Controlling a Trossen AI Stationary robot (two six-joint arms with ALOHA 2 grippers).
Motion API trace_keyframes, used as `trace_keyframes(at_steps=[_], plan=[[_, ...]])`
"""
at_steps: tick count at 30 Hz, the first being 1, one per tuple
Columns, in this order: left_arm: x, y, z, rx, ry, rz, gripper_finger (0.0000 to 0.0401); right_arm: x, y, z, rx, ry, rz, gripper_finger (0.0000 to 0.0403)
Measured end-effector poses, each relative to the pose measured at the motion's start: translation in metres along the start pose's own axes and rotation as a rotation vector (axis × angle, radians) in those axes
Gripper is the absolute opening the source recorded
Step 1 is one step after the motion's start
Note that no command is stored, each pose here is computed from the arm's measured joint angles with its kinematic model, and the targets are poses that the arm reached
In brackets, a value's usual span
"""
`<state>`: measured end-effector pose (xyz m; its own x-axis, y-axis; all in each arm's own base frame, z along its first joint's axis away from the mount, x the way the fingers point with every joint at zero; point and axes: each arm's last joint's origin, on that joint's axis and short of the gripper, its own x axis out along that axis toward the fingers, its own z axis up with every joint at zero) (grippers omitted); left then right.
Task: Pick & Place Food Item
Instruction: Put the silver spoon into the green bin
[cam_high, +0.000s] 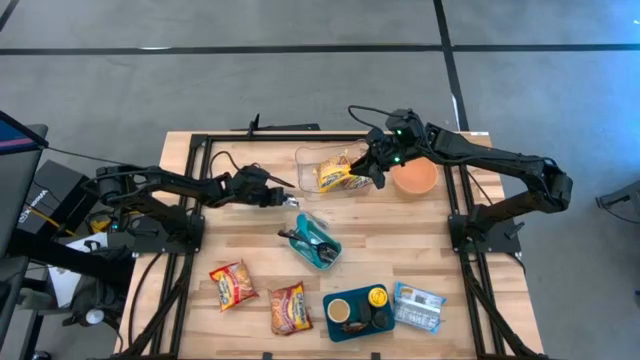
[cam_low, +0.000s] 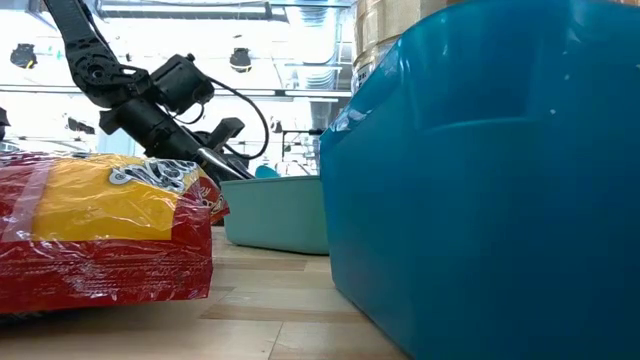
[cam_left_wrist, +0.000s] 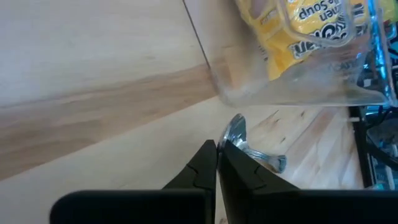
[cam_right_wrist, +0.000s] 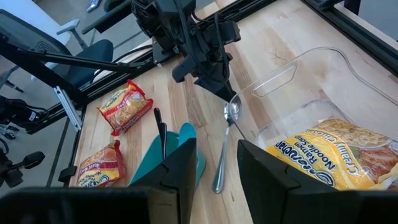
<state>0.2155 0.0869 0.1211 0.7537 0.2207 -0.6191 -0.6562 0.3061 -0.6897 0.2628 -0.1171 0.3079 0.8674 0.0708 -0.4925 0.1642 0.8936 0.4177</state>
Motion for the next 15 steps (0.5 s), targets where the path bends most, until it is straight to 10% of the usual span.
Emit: trace_keyframes(at_steps=[15], plan=[[-0.0006,-0.0098,0.0058,-0.014,-0.054,-0.107,0.0001,0.0000,-0.0001,0.0000,0.000,0.000,0.000,0.0111]])
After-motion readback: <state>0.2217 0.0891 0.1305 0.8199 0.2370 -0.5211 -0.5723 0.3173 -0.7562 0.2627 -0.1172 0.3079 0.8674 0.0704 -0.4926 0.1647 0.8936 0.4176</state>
